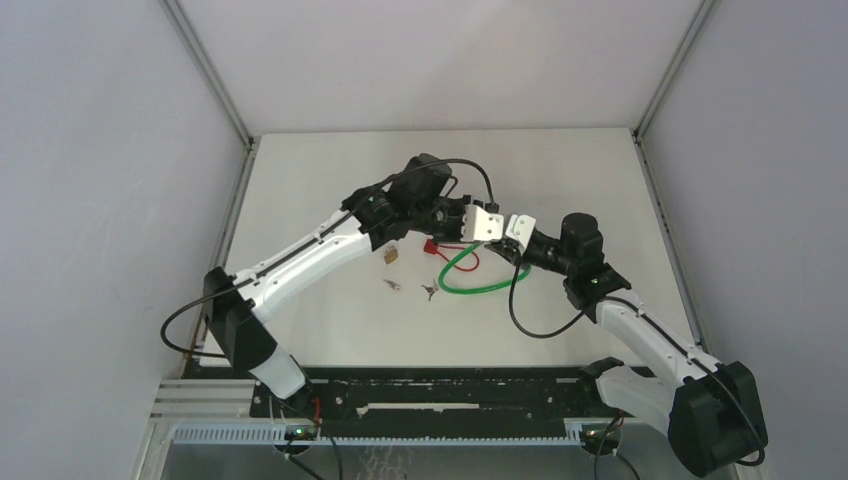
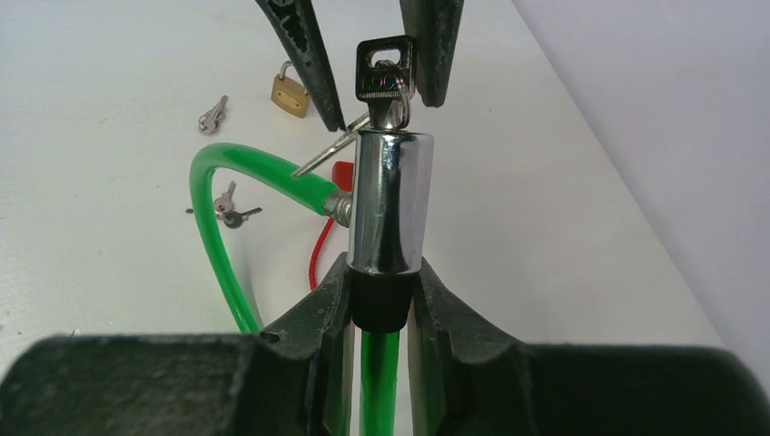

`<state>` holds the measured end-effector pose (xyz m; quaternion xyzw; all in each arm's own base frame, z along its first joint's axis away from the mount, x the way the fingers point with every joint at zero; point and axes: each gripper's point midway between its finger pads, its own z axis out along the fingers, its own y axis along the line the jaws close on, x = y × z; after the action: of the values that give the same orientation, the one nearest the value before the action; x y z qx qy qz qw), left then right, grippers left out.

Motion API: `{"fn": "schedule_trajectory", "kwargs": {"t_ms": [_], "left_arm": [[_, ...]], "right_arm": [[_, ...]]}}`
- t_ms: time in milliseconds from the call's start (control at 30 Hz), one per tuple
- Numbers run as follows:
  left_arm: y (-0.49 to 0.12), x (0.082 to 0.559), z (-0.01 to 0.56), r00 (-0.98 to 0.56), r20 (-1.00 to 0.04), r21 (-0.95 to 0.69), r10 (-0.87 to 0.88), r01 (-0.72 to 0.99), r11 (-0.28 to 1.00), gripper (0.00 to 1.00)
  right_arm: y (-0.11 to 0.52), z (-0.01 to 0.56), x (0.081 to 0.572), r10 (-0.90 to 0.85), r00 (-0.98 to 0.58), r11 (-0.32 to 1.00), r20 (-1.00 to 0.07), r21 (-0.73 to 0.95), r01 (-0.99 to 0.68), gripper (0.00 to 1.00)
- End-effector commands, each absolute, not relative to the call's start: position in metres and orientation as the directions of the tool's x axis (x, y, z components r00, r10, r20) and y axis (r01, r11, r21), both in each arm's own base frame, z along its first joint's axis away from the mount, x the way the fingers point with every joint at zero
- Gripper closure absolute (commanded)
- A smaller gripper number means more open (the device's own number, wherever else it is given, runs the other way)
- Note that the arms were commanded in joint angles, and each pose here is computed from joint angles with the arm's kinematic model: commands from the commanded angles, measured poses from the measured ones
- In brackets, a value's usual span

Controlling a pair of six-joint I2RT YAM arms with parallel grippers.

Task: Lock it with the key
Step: Lock the lock at the center of the board.

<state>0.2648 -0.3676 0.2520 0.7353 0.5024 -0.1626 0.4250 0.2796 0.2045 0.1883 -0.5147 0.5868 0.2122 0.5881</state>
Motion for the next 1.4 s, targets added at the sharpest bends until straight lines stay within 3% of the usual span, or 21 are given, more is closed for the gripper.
{"fn": "schedule_trajectory", "kwargs": {"t_ms": [0,233,400,633,800,1067,1233,1367], "left_arm": [[-0.376,0.251,0.259,0.282,-0.777,0.288,0.563,0.954,-0.080,0.63],[-0.365,0.260,0.263,0.157,-0.812,0.204,0.562,0.979,0.021,0.39],[-0.355,0.264,0.278,0.048,-0.849,0.127,0.526,0.985,0.115,0.36],[-0.351,0.262,0.288,-0.268,-0.861,-0.152,0.432,0.947,0.283,0.50],[-0.355,0.250,0.291,-0.490,-0.801,-0.400,0.342,0.865,0.303,0.57],[-0.367,0.251,0.308,-0.631,-0.745,-0.553,0.219,0.766,0.327,0.68],[-0.367,0.266,0.302,-0.654,-0.730,-0.548,0.197,0.733,0.403,0.76],[-0.364,0.270,0.298,-0.663,-0.723,-0.547,0.195,0.721,0.426,0.77]], "right_arm": [[0.197,0.169,0.277,-0.384,0.145,0.406,-0.912,-0.308,-0.860,1.00],[0.194,0.168,0.278,-0.385,0.140,0.412,-0.912,-0.306,-0.859,1.00],[0.194,0.168,0.279,-0.385,0.139,0.412,-0.912,-0.305,-0.859,1.00],[0.194,0.169,0.278,-0.382,0.141,0.408,-0.913,-0.304,-0.861,1.00],[0.194,0.168,0.278,-0.383,0.138,0.408,-0.913,-0.302,-0.862,1.00],[0.194,0.167,0.278,-0.383,0.135,0.408,-0.914,-0.299,-0.863,1.00],[0.194,0.166,0.278,-0.384,0.133,0.407,-0.914,-0.297,-0.864,1.00],[0.194,0.166,0.278,-0.384,0.134,0.408,-0.913,-0.298,-0.863,1.00]]}}
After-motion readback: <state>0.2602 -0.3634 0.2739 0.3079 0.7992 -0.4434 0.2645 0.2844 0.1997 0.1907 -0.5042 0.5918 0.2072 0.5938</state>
